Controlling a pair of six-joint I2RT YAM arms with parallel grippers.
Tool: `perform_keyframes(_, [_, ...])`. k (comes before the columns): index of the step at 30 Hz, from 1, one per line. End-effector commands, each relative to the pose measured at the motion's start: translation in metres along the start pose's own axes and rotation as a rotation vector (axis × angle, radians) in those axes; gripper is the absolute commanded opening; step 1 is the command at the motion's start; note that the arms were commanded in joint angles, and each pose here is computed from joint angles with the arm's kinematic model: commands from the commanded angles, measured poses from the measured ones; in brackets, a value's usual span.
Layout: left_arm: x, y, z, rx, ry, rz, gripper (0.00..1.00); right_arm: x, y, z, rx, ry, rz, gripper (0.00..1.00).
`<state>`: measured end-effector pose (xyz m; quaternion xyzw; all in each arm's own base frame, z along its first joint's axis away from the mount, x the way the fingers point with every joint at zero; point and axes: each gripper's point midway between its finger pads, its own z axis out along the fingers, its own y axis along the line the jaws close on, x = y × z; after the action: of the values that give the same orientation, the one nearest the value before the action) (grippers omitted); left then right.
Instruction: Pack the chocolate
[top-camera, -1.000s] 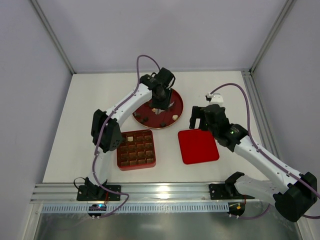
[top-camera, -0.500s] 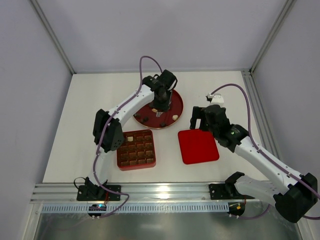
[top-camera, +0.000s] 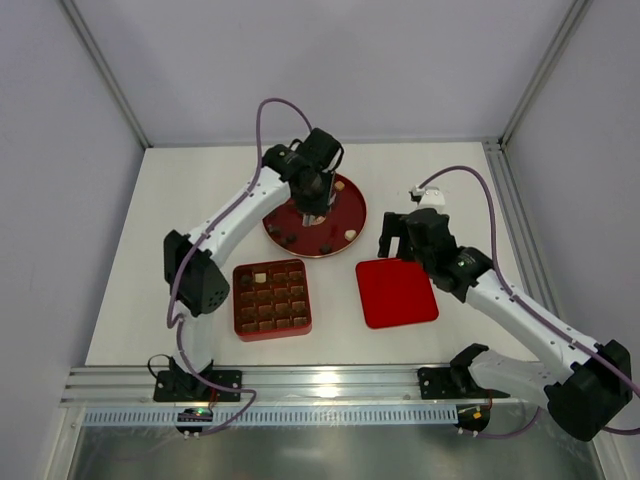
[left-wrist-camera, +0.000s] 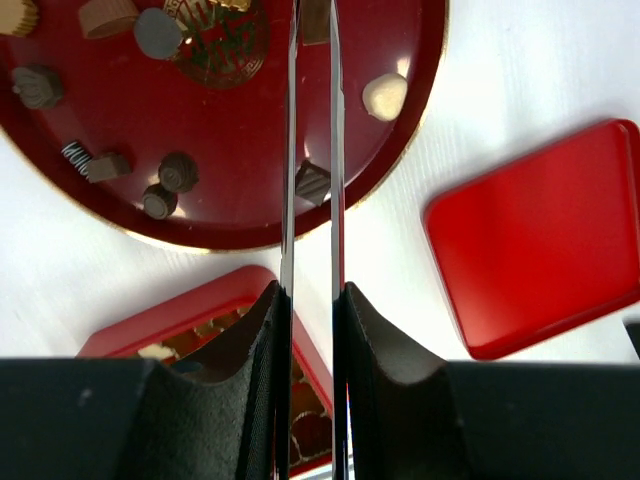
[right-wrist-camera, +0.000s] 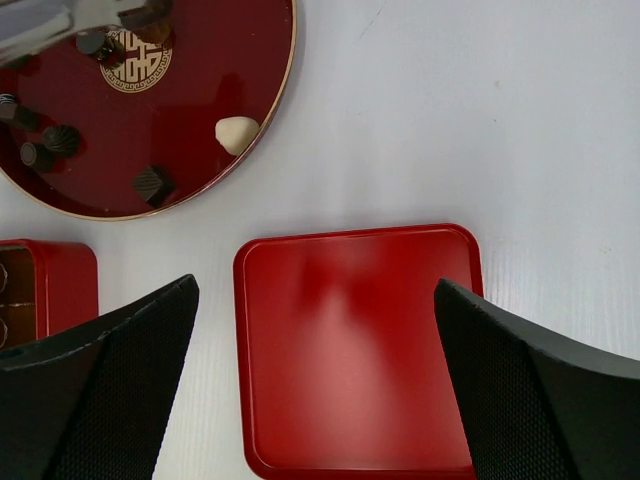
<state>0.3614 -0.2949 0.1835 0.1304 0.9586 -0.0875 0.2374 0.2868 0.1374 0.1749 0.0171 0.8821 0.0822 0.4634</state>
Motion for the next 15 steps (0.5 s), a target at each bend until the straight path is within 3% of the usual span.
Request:
perform_keyframes(1, [-0.005,0.005,-0.052,0.030,-0.088,-0.005,0.25,-0.013,0.004,0.006,-0.002,-0.041,0.004,1.00])
perform_keyframes(15, [0.068,0.037,-0.118,0.033,-0.063,-0.037,0.25,-0.016,0.020,0.023,-0.033,-0.023,0.008,1.00])
